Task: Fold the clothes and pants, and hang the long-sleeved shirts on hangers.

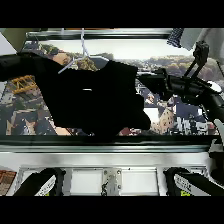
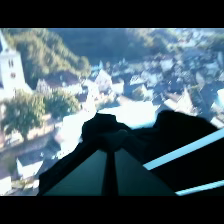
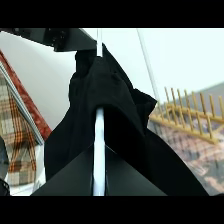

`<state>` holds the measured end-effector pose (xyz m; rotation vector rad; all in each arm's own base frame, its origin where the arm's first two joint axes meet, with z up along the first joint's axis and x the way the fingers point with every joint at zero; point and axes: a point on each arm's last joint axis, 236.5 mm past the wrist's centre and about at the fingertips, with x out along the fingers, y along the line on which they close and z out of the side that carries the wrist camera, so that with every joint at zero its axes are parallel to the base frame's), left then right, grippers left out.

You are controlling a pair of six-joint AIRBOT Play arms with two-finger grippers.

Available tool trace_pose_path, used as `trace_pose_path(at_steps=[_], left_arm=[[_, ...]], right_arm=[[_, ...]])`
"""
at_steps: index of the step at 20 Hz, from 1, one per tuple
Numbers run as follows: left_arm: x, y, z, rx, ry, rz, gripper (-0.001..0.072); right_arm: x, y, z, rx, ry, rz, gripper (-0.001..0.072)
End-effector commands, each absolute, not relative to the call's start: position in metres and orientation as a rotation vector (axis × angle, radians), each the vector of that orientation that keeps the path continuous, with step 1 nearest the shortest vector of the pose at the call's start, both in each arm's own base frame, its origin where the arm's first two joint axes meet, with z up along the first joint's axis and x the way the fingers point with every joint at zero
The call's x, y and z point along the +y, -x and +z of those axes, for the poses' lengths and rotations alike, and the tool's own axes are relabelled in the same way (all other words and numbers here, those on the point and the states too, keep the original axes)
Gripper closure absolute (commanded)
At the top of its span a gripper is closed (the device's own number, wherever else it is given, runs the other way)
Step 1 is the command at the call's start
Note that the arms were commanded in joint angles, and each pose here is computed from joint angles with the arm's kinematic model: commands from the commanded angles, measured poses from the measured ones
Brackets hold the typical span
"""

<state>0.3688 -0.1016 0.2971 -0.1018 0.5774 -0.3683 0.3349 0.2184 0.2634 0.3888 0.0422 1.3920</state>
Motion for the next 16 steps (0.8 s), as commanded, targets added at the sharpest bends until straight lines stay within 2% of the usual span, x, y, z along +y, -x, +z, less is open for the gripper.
trace_pose_path(at_steps=[1,8,12,16], left_arm=[[-0.122,-0.356,0.354,0.470,0.083,-0.431,0.0694],[-0.141,-0.338,0.405,0.411,0.025,-0.494,0.0695],[-0.073,-0.340,0.384,0.528,-0.059,-0.214,0.0694],[-0.040,-0.335,0.341,0.630,-0.042,-0.101,0.0694]], right_arm=[[0.224,-0.335,0.280,-0.066,-0.440,1.390,0.0703],[0.240,-0.342,0.296,-0.119,-0.503,1.354,0.0703],[0.233,-0.339,0.312,-0.163,-0.502,1.334,0.0703],[0.227,-0.339,0.326,-0.192,-0.472,1.275,0.0703]])
